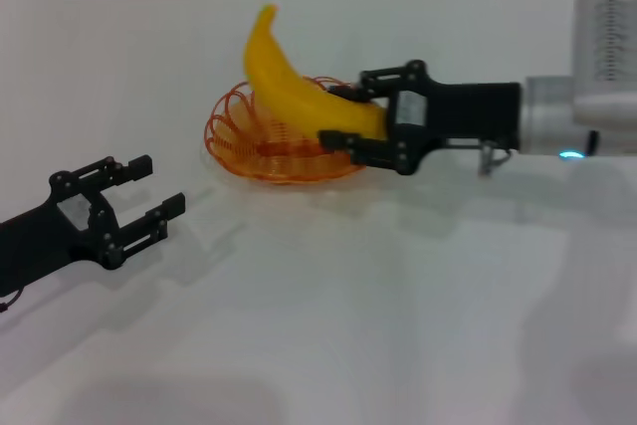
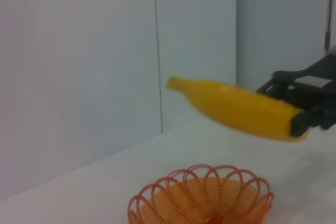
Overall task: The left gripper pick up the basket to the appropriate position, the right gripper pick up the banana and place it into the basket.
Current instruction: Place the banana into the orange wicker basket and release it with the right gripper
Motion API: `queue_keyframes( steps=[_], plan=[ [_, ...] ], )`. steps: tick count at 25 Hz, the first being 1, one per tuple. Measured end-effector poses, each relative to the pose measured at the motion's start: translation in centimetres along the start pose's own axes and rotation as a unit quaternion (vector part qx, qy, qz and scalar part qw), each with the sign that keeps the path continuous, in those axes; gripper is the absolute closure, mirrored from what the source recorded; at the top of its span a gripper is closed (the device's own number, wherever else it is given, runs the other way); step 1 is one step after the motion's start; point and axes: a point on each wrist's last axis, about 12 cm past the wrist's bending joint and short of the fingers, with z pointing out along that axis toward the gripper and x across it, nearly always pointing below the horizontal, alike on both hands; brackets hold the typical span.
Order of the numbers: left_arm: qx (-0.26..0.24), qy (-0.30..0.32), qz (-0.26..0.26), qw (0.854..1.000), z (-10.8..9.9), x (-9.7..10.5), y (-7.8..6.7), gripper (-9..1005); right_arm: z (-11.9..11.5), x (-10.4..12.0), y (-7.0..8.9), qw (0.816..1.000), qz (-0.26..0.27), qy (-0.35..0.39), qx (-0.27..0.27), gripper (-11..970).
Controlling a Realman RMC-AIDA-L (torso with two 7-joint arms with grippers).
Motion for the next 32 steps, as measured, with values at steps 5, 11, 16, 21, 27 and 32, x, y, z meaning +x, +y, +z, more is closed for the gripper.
queue_keyframes(
  steps=[5,11,16,21,27,32],
  plan=[
    [0.008,-0.004,-0.001,1.000,0.6,-0.3,0.1,378,2.9,-0.2,-0.5,1.000,-0.014,0.024,0.010,483],
    [0.012,-0.006,0.004,1.000,1.0,-0.4,0.1,379,4.3,0.2,-1.0,0.998,-0.007,0.054,0.034,475],
    [0.012,-0.006,-0.002,1.000,0.9,-0.2,-0.1,379,4.3,0.3,-1.0,0.998,0.006,0.053,0.041,441],
    [0.013,-0.005,-0.002,1.000,0.9,-0.2,-0.1,379,4.3,0.4,-0.8,0.998,0.012,0.051,0.044,406],
    [0.012,-0.005,-0.003,1.000,0.8,-0.1,-0.1,380,4.2,0.6,-0.7,0.998,0.015,0.051,0.044,365],
    [0.011,-0.004,-0.004,1.000,0.7,0.0,-0.2,380,3.8,0.5,-0.5,0.998,0.020,0.040,0.037,164]
  ],
)
